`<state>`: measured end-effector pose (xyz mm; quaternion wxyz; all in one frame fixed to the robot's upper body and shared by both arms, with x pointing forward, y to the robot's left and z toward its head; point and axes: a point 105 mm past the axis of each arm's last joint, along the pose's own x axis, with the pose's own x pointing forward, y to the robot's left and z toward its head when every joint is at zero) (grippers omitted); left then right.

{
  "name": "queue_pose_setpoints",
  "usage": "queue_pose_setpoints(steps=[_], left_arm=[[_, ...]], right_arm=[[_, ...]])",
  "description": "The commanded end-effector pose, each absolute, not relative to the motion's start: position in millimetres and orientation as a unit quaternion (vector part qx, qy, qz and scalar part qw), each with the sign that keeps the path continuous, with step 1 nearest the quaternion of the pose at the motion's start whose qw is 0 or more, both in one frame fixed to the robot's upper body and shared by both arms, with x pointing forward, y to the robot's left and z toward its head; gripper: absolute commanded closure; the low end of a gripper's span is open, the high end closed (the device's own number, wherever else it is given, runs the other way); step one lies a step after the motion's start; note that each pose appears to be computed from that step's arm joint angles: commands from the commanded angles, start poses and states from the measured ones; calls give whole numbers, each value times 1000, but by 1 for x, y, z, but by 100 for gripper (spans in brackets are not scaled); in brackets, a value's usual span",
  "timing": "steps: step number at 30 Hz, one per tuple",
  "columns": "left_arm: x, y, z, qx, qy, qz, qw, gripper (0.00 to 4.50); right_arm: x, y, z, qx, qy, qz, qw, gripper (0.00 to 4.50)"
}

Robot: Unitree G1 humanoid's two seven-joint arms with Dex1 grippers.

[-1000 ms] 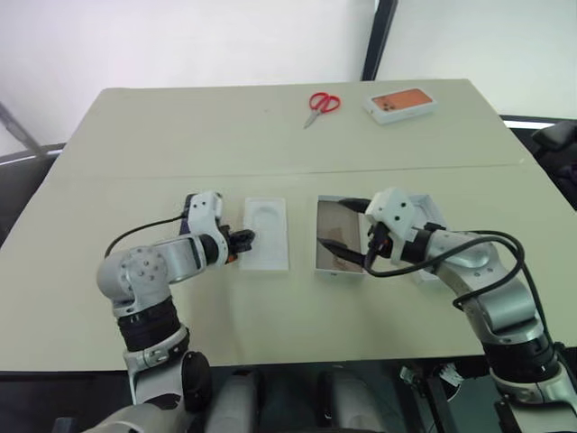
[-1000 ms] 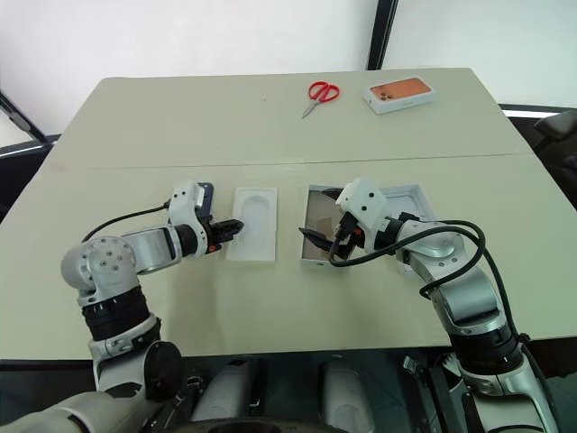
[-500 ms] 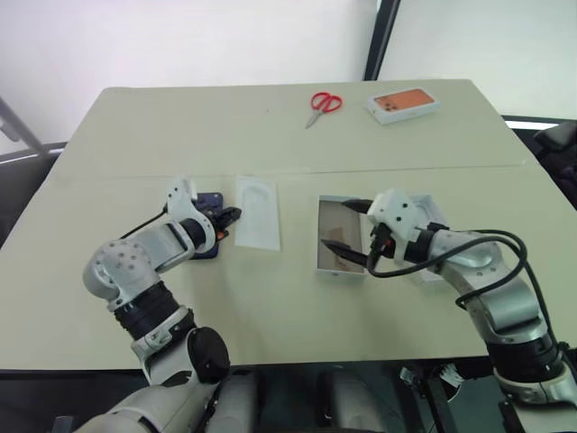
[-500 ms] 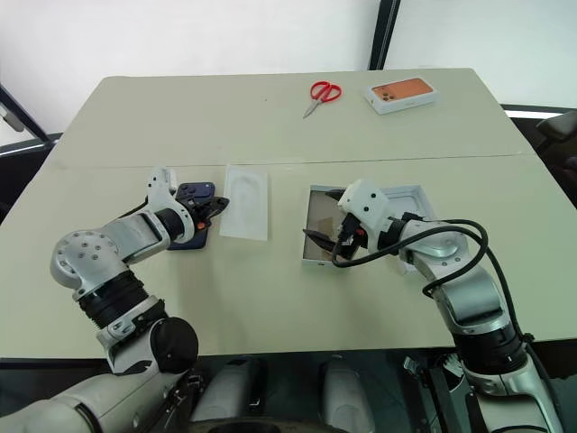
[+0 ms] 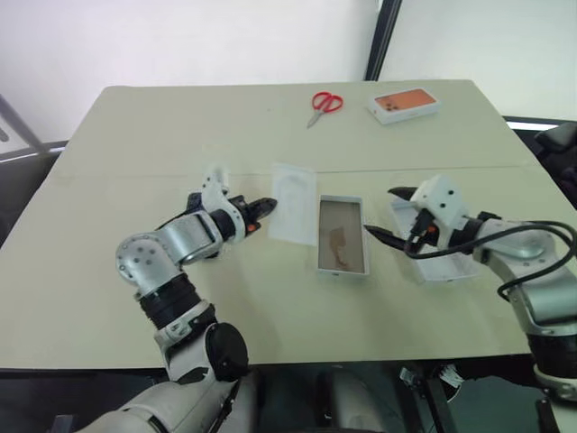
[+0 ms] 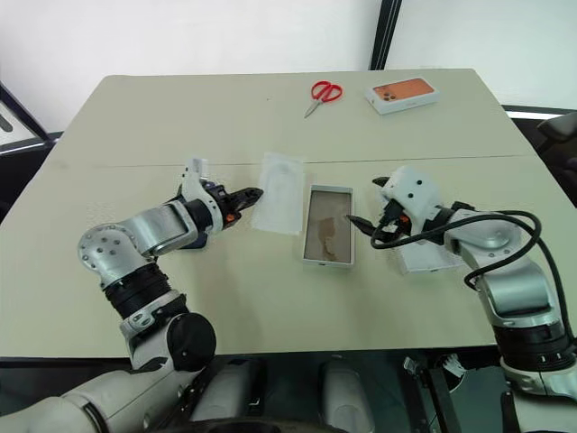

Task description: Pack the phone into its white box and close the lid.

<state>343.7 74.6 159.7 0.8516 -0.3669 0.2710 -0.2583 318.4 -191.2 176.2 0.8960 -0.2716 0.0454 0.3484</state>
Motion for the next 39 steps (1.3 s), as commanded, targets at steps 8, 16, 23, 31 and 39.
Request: queue_pose_setpoints(steps=[8, 16, 23, 31, 39], left_arm=[[326, 7, 163, -389, 308, -333, 802, 445], [325, -3, 161, -370, 318, -359, 796, 445], [332, -8, 165, -377, 313, -375, 787, 445], [335, -19, 163, -371, 324, -395, 775, 445], [335, -23, 157, -357, 338, -406, 770, 445]], right_arm=[[313, -194, 184, -284, 27, 343, 895, 0], [314, -188, 179, -278, 28, 350, 894, 0], [315, -182, 176, -272, 27, 354, 894, 0], [315, -182, 175, -269, 28, 351, 897, 0], [315, -185, 174, -269, 31, 344, 899, 0]])
